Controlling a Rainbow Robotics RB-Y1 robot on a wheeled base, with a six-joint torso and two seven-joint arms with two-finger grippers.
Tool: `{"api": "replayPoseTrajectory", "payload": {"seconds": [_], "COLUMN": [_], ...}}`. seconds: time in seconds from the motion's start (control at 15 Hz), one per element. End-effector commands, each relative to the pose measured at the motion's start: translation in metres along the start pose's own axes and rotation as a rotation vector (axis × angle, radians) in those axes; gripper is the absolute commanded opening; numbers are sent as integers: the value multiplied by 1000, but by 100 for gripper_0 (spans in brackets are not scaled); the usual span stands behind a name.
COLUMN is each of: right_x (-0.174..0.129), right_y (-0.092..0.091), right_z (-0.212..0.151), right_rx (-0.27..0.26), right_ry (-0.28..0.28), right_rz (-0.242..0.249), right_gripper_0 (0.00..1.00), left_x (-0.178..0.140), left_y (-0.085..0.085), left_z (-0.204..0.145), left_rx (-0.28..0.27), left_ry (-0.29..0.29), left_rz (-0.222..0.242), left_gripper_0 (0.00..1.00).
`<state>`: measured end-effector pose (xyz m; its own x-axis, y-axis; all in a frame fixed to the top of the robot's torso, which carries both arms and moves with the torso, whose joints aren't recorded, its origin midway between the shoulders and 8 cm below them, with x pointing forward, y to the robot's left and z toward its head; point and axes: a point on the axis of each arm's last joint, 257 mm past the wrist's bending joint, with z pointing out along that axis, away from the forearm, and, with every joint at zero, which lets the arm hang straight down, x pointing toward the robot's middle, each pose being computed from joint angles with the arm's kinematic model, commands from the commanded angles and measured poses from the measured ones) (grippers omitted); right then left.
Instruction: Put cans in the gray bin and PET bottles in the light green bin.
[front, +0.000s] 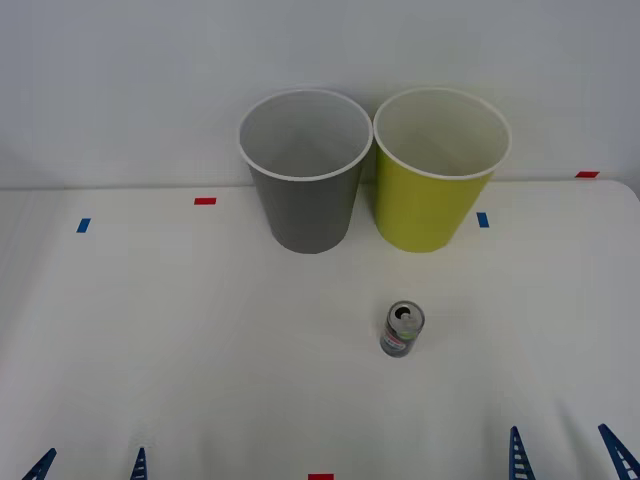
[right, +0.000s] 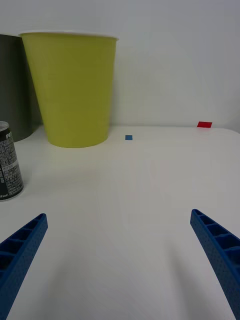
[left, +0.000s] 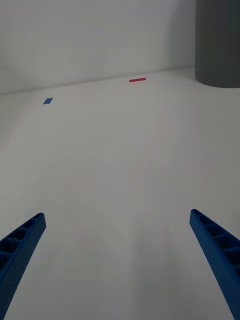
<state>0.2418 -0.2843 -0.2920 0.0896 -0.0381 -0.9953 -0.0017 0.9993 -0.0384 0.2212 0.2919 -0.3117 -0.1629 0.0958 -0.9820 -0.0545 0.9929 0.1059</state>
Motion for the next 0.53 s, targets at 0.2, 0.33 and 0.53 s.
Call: {"api": "replayPoseTrajectory", "payload": {"seconds": [0.2,0.33,0.53], "right_x": [10,13,15], "right_y": [1,10,26], "right_z": [-12,-16,-14], "right_rx": [16,6,-44], "right_ry": [23,35,41], "right_rz": [36,87,87], "right_gripper_0": [100,100,100], "left_x": [0,0,0], "left_y": [0,0,0], "left_z": [0,0,0], "left_rx": [0,0,0], "left_ry": [0,0,0], "left_rz": [0,0,0], "left_gripper_0": [100,100,100]}}
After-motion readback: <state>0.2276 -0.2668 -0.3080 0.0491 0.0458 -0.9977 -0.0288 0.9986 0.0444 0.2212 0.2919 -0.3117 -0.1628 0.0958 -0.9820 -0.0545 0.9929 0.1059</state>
